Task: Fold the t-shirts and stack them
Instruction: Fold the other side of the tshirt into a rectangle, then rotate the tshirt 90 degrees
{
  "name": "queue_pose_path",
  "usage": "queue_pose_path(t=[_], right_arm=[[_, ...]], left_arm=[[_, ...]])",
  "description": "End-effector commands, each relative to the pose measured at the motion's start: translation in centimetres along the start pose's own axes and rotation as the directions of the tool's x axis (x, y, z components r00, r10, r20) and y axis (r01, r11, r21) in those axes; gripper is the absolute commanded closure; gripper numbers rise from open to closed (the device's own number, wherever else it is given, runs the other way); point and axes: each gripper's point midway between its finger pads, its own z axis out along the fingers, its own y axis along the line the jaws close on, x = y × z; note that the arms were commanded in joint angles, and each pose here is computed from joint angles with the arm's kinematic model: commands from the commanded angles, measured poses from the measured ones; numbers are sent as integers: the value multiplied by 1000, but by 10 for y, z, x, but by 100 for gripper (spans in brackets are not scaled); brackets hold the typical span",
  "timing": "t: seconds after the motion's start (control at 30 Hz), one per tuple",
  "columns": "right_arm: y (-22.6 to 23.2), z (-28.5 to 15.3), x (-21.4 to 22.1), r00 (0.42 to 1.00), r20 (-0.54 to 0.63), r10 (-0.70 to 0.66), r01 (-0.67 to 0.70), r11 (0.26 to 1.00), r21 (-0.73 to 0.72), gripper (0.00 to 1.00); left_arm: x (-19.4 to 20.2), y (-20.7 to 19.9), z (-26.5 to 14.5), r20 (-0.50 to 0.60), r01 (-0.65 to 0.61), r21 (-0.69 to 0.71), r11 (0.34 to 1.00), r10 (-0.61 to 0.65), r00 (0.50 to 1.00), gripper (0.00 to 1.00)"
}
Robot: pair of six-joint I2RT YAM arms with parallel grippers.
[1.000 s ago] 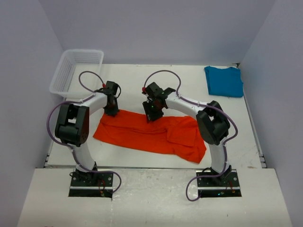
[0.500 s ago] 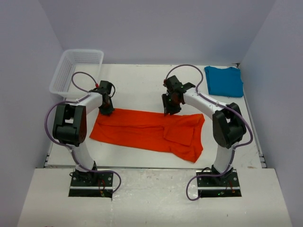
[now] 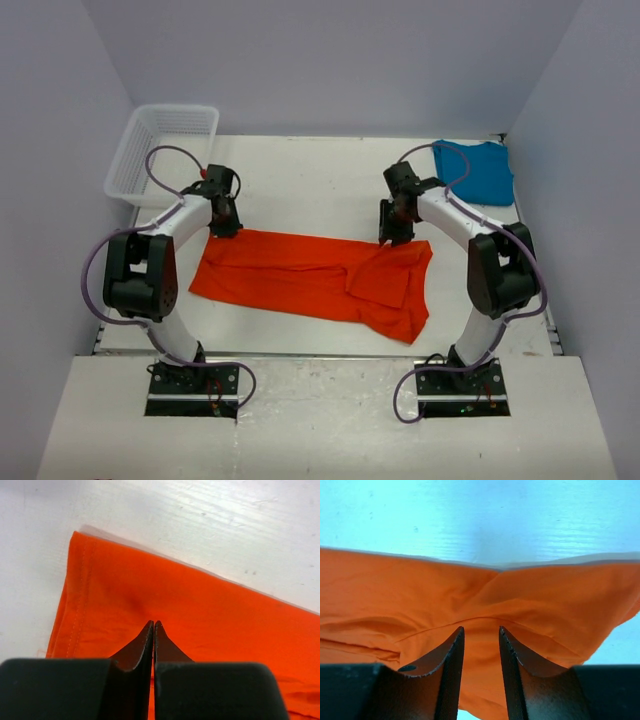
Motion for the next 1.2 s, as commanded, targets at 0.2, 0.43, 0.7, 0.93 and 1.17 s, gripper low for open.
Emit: queue_pose_path(t=[0.2, 0.43, 0.7, 0.93, 1.17], right_arm=[[-17, 8, 19, 987, -35, 158, -157, 987, 18, 75], [-28, 25, 43, 972, -62, 227, -224, 973, 58, 76], [-24, 10, 26, 983, 17, 184, -184, 983, 21, 73], [-1, -59, -38, 970, 236, 63, -45, 996, -79, 64], [25, -92, -27, 975, 220, 35, 12, 978, -210, 56]], left_arm=[[-19, -23, -13, 36, -30, 81, 996, 27, 999, 100], [-18, -19, -10, 39, -39, 63, 997, 36, 999, 100], [-16, -18, -6, 30, -55, 55, 997, 53, 998, 100], [-17, -28, -15, 57, -105, 69, 992, 102, 993, 100], [-17, -22, -24, 80, -110, 33, 993, 107, 991, 100]])
